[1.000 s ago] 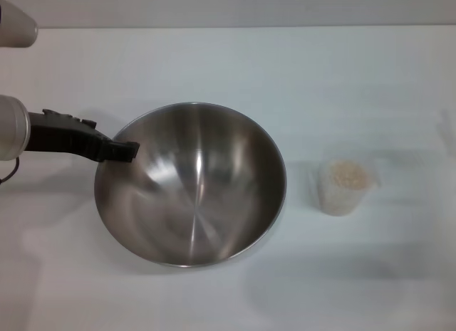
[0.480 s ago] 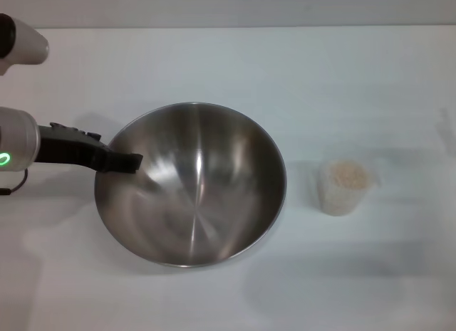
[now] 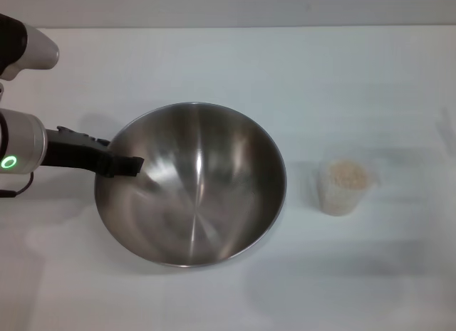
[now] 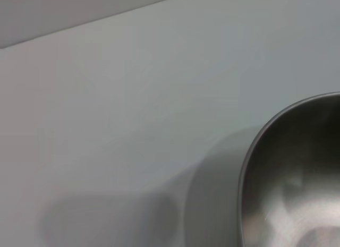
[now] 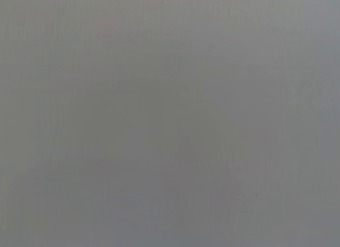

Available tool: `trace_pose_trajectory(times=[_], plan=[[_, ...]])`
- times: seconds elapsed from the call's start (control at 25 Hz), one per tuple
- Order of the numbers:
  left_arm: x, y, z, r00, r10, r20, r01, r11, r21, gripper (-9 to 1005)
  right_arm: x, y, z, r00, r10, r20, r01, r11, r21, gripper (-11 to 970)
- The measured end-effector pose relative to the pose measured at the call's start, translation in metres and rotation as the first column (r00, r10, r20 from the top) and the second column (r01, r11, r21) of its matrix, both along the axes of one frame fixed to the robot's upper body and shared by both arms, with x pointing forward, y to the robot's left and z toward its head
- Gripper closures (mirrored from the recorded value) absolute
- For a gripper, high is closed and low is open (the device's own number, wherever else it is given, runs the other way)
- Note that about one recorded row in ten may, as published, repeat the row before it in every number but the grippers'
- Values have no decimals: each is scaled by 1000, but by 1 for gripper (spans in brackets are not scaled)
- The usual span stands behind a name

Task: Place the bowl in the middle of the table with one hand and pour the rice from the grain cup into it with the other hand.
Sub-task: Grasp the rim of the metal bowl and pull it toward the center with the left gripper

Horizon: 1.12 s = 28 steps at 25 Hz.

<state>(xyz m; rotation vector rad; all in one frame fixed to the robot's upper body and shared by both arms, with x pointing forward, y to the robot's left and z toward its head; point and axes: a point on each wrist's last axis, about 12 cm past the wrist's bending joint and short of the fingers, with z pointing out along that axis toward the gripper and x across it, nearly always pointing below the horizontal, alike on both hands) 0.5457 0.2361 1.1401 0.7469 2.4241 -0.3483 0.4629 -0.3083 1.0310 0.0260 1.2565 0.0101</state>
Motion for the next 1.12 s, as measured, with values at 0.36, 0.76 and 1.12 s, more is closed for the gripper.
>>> trace_pose_trajectory(times=[0.36,0.76,1.12], plan=[[3,-3,1,1000,-15,-1,15,1000,6,455,1,0,1,1000,-4,3,4,1000,1,113],[5,-7,5,999,-33,19,33,999,3,866,1,0,1,1000,-7,4,7,1000,2,112],[7,-13,10,998,-56,17,57,998,-12,946,1,0,1,1000,-7,4,7,1000,3,112]])
